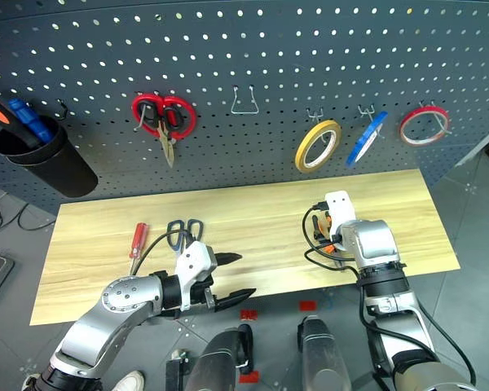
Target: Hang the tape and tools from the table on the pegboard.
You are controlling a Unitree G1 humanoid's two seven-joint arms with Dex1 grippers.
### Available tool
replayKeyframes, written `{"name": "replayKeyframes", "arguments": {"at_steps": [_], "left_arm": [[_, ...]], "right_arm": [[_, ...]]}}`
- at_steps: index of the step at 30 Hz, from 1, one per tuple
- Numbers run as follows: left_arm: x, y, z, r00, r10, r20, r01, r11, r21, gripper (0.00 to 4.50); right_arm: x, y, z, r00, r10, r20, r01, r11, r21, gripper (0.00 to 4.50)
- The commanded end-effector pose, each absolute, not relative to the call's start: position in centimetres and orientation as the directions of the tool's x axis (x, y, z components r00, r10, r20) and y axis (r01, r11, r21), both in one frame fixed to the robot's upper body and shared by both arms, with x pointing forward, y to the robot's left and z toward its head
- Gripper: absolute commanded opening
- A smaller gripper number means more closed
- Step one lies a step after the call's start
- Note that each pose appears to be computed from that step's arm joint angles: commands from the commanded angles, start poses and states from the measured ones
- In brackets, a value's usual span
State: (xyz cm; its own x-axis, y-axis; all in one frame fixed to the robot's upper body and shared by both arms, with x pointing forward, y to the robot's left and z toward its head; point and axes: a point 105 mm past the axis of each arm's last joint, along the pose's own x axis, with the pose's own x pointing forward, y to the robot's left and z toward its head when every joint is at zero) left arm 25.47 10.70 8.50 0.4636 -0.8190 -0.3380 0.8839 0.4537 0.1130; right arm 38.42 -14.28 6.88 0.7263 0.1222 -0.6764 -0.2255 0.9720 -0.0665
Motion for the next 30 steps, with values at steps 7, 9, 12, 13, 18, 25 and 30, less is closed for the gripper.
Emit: {"name": "replayKeyframes", "arguments": {"at_steps": [7,9,12,13,18,25,30], "left_arm": [[25.1,10.3,9.4,0.447,-0.838,-0.314,0.894,0.429,0.128,4.50],[25.0,10.3,9.4,0.445,-0.839,-0.314,0.895,0.427,0.128,4.50],[25.0,10.3,9.4,0.443,-0.840,-0.314,0.896,0.425,0.127,4.50],[25.0,10.2,9.4,0.442,-0.840,-0.314,0.897,0.424,0.127,4.50],[24.9,10.2,9.6,0.437,-0.844,-0.311,0.899,0.420,0.125,4.50],[25.0,10.1,9.7,0.434,-0.848,-0.305,0.901,0.417,0.121,4.50],[25.0,10.2,10.1,0.449,-0.844,-0.292,0.893,0.430,0.130,4.50]], "right_arm": [[39.0,-14.0,7.1,0.728,0.135,-0.672,-0.254,0.964,-0.081,4.47],[39.2,-14.0,7.1,0.726,0.136,-0.674,-0.253,0.964,-0.079,4.47],[39.4,-14.1,7.1,0.727,0.137,-0.673,-0.250,0.965,-0.074,4.30],[39.5,-14.1,7.2,0.731,0.139,-0.668,-0.252,0.965,-0.075,4.08],[39.5,-14.2,7.3,0.735,0.141,-0.664,-0.251,0.965,-0.073,3.02],[39.6,-14.2,7.3,0.736,0.139,-0.662,-0.245,0.967,-0.069,3.02],[39.3,-13.3,8.9,0.762,0.230,-0.605,-0.318,0.947,-0.040,3.02]]}}
